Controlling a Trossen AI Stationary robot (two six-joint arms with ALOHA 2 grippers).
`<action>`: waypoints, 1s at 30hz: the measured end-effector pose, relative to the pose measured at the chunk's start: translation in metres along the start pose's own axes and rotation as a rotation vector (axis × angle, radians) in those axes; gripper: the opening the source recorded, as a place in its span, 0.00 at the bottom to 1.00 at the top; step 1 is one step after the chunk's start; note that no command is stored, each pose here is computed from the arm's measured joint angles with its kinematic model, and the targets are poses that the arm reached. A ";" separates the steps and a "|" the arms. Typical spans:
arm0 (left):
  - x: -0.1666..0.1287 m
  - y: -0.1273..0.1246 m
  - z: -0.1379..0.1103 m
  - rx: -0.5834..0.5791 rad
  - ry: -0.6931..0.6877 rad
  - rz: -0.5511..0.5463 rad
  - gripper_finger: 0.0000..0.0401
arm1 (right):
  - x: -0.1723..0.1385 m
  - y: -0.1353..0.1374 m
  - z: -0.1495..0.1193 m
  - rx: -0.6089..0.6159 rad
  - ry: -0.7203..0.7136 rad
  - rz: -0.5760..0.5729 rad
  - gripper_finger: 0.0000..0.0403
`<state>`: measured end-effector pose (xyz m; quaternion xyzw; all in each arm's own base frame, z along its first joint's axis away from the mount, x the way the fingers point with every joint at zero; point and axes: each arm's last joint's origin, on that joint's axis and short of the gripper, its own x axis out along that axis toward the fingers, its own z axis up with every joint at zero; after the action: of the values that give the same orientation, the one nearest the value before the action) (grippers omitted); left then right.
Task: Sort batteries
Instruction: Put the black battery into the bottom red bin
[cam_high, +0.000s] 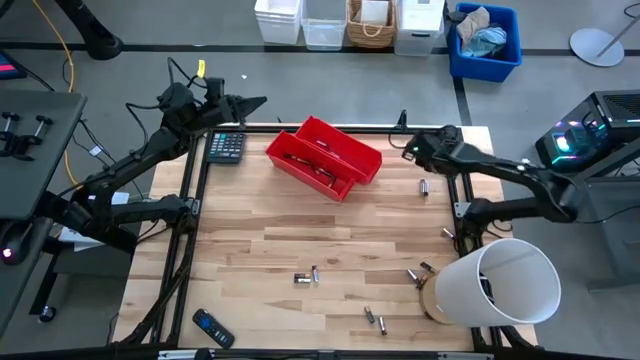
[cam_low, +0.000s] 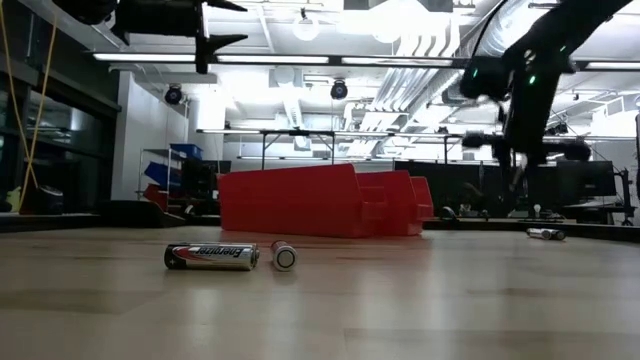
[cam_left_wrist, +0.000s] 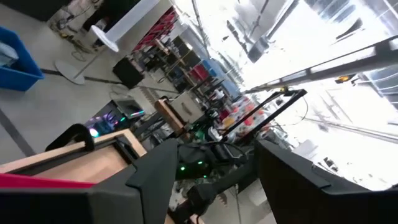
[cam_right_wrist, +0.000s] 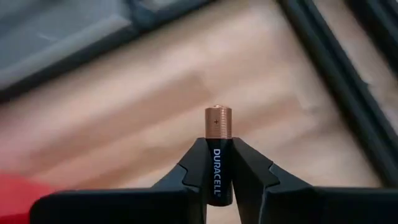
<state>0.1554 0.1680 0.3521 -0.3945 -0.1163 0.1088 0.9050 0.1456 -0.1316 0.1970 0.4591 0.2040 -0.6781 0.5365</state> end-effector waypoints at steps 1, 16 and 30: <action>0.000 0.000 0.000 -0.006 -0.003 -0.003 0.52 | -0.007 0.001 0.002 0.003 -0.015 0.053 0.10; 0.000 0.001 0.003 -0.011 -0.090 0.053 0.52 | -0.078 0.097 -0.083 -0.259 0.081 1.135 0.10; -0.001 -0.007 0.009 -0.040 -0.144 -0.022 0.52 | -0.033 0.168 -0.117 -0.340 0.088 0.920 0.32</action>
<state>0.1530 0.1691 0.3628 -0.4024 -0.1874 0.1246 0.8874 0.3467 -0.0811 0.2032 0.4359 0.1101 -0.3078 0.8385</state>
